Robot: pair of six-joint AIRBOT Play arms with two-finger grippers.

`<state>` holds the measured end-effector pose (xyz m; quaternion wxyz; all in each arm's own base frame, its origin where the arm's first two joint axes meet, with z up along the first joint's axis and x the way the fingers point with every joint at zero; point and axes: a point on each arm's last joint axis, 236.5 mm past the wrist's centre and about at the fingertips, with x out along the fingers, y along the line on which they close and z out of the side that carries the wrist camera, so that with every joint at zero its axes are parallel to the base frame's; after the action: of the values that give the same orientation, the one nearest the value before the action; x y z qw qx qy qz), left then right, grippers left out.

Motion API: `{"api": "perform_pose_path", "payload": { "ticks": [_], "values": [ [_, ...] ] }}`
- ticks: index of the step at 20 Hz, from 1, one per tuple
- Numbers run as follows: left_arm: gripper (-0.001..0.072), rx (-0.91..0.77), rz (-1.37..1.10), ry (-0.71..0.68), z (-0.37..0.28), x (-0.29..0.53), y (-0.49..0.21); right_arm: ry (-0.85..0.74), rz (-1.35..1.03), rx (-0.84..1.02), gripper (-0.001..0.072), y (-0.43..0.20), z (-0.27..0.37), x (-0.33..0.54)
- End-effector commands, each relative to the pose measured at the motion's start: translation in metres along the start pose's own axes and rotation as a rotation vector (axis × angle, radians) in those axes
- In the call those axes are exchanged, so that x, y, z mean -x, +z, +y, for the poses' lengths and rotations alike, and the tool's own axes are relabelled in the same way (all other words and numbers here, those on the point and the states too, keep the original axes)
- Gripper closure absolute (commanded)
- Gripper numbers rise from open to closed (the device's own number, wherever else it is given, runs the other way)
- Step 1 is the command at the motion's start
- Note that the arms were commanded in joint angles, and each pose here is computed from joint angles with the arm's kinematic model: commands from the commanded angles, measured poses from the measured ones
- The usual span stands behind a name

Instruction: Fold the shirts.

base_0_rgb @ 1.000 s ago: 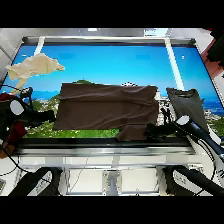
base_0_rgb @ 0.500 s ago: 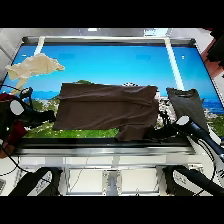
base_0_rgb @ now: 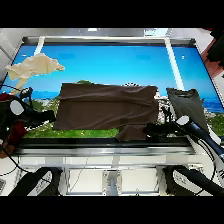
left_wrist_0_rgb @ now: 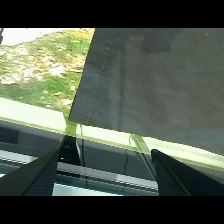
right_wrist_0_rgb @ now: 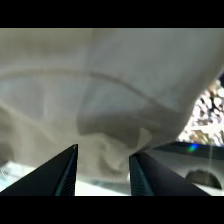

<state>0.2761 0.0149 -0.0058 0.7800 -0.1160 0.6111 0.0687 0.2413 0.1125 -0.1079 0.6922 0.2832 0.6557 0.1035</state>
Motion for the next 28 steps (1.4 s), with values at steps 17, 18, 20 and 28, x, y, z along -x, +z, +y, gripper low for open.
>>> {"api": "perform_pose_path", "payload": {
  "ticks": [17, 18, 20, 28],
  "values": [
    [0.0059, 0.698, 0.032, 0.091, 0.063, -0.052, -0.04, 0.085, 0.104, 0.046, 0.0683, -0.025, 0.02, 0.002],
    [0.006, 0.76, 0.037, 0.032, 0.059, -0.056, -0.04, 0.089, 0.101, 0.049, 0.0683, -0.024, 0.02, 0.002],
    [0.006, 0.847, 0.001, -0.134, 0.05, -0.058, -0.024, 0.09, 0.098, 0.064, 0.0683, -0.024, 0.02, 0.002],
    [0.0122, 0.86, 0.092, -0.315, 0.034, -0.068, -0.024, 0.087, 0.087, 0.063, 0.0683, -0.021, 0.02, 0.002]
  ]
}}
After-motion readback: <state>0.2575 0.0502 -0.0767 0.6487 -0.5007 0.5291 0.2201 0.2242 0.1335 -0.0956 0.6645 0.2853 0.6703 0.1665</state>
